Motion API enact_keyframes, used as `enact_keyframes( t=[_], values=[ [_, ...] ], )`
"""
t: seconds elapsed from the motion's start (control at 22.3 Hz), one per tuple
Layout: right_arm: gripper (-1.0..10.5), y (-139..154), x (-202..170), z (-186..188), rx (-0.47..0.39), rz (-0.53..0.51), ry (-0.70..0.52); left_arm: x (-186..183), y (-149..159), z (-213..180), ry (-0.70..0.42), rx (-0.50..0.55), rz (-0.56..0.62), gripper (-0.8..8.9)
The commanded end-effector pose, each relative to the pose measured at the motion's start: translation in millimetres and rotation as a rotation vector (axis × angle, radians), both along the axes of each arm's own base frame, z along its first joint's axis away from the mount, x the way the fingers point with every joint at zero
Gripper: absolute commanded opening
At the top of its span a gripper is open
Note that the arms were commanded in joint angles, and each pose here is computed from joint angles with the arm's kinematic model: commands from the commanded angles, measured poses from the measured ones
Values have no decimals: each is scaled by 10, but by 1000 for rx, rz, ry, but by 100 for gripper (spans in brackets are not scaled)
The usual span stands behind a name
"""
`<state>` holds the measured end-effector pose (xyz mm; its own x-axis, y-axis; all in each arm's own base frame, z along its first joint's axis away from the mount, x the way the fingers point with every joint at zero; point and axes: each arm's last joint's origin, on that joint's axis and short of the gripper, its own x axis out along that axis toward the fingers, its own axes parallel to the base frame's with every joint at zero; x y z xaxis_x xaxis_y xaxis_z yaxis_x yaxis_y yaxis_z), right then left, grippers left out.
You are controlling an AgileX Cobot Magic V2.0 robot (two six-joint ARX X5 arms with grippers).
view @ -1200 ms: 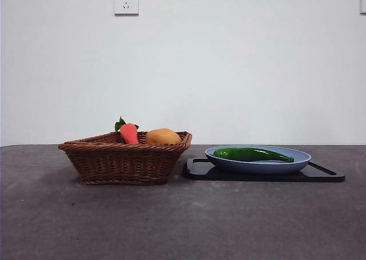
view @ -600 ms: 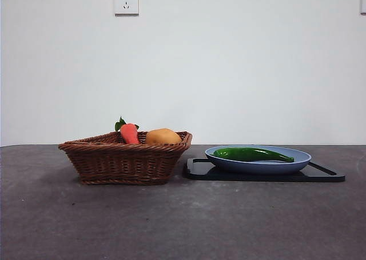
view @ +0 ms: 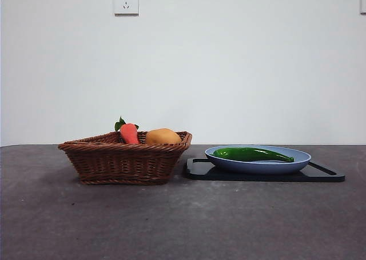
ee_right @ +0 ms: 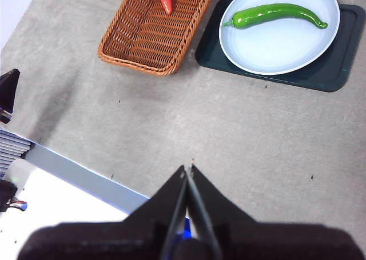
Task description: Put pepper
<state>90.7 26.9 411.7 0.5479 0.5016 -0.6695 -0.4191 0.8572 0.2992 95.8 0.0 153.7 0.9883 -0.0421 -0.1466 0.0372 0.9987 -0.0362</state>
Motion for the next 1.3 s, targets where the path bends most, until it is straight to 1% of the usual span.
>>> enact_keyframes(
  t=[0.04, 0.18, 0.22, 0.27, 0.31, 0.45, 0.54, 0.63, 0.72, 0.85, 1.08, 1.3],
  values=[
    [11, 0, -11, 28, 0, -1, 5, 5, 4, -24, -3, -10, 7, 8],
    [11, 0, -12, 29, 0, 0, 5, 5, 4, -24, -3, -10, 7, 8],
    [11, -4, -9, 37, -25, 18, -28, 5, 4, -24, -3, -10, 7, 8],
    [11, -17, -33, 64, -34, 26, -83, 5, 4, -24, -3, -10, 7, 8],
    [11, -41, -80, 110, -27, 7, -154, 5, 4, -24, -3, -10, 7, 8],
    [11, -100, -267, 218, -9, -41, -413, 5, 4, -24, -3, -10, 7, 8],
    [11, -123, -344, 138, 7, -79, -533, 5, 4, -24, -3, -10, 7, 8],
    [11, -138, -326, -73, 7, -107, -624, 5, 4, -24, -2, -10, 6, 8],
    [11, -146, -260, -386, 14, -126, -703, 5, 4, -24, -3, -10, 7, 8],
    [11, -146, -143, -838, 44, -139, -777, 5, 4, -24, -3, -10, 6, 8],
    [11, -140, -31, -1436, 100, -158, -834, 5, 4, -24, -3, -10, 7, 8],
    [11, -94, 0, -1917, 127, -127, -829, 5, 4, -24, -3, -10, 7, 8]
  ],
)
